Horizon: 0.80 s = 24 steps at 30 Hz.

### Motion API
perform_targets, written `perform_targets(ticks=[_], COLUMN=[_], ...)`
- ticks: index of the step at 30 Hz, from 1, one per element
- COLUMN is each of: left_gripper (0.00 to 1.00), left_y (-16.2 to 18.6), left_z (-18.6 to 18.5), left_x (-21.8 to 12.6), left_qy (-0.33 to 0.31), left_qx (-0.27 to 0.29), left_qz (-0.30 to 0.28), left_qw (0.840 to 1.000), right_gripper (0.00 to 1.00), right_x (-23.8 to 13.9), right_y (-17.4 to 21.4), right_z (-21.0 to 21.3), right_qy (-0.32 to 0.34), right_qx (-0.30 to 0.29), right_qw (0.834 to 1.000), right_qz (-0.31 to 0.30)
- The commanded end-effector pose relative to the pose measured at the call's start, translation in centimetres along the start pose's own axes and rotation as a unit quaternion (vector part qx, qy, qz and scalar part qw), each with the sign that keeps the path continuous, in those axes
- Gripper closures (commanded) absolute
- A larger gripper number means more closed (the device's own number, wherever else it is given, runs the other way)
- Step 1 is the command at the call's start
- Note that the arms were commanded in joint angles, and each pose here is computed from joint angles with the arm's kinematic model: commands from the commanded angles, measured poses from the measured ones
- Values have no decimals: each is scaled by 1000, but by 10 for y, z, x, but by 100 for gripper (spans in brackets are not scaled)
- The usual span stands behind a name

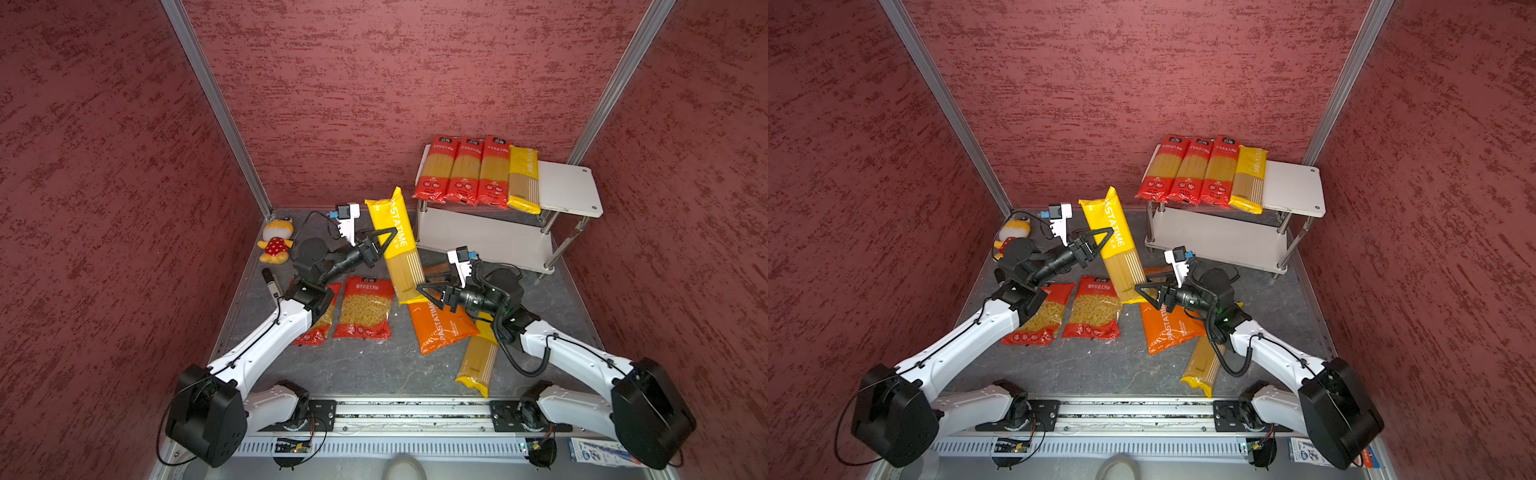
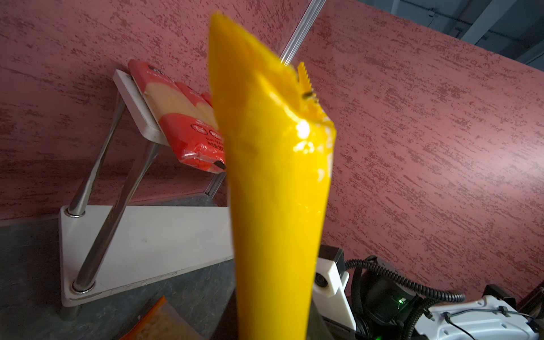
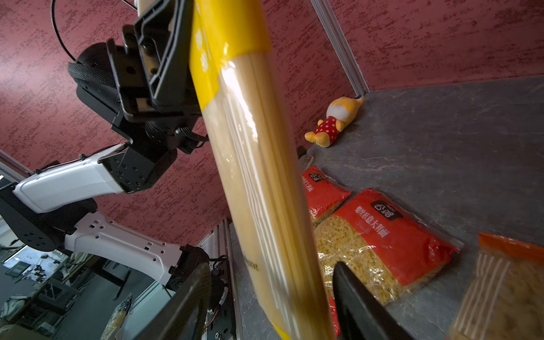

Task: Place and organize the pasta boxes and bags onto the shelf
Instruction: 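Lift the yellow bag upright with both grippers, right gripper raising it, then carry the yellow bag to the top shelf with the right gripper while the left releases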

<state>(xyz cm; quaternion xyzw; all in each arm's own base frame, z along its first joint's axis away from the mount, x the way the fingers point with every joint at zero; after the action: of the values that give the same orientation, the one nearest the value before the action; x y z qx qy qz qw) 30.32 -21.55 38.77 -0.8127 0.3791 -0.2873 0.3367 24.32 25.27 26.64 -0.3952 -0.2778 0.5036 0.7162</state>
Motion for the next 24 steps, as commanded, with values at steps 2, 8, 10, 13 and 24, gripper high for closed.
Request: perform_targets(ticks=[2,8,10,13,24], left_gripper=[100,100,100,100,85], left_y=[-56,-55,-55,-54,-48], left_z=[-50,-50,-48,-46,-33], left_x=[0,3,3,3,8], left_qy=[75,75,71,68,54], left_qx=[18,-5,-6,-9,-32], left_qz=[-88,-84,-85,-86,-80], left_qw=[993,994,994,994,995], right_gripper=[32,37,43,58,98], right_x=[0,4,4,3,-4], right_y=[-17,-31,-38,-45,-59], right_z=[0,7,15,22,28], right_qy=[11,-14,-44,-71,-90], right_qx=[-12,-17,-8,12,37], right_qw=[999,998,996,992,984], right_qz=[-36,-61,-76,-99,-149])
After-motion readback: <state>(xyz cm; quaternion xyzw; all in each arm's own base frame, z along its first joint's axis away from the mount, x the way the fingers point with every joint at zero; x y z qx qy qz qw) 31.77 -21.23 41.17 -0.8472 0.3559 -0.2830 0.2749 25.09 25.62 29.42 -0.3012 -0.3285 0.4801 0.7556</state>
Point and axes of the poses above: each gripper's point midway between its finger pads, its own x axis out along the fingers, its own z axis along the line the jaws close on, y = z × x, the point moved 3 cm from there along -x, back along the fingers, and after that the axes turned 5 degrees about -x, right-handed, at the moved point
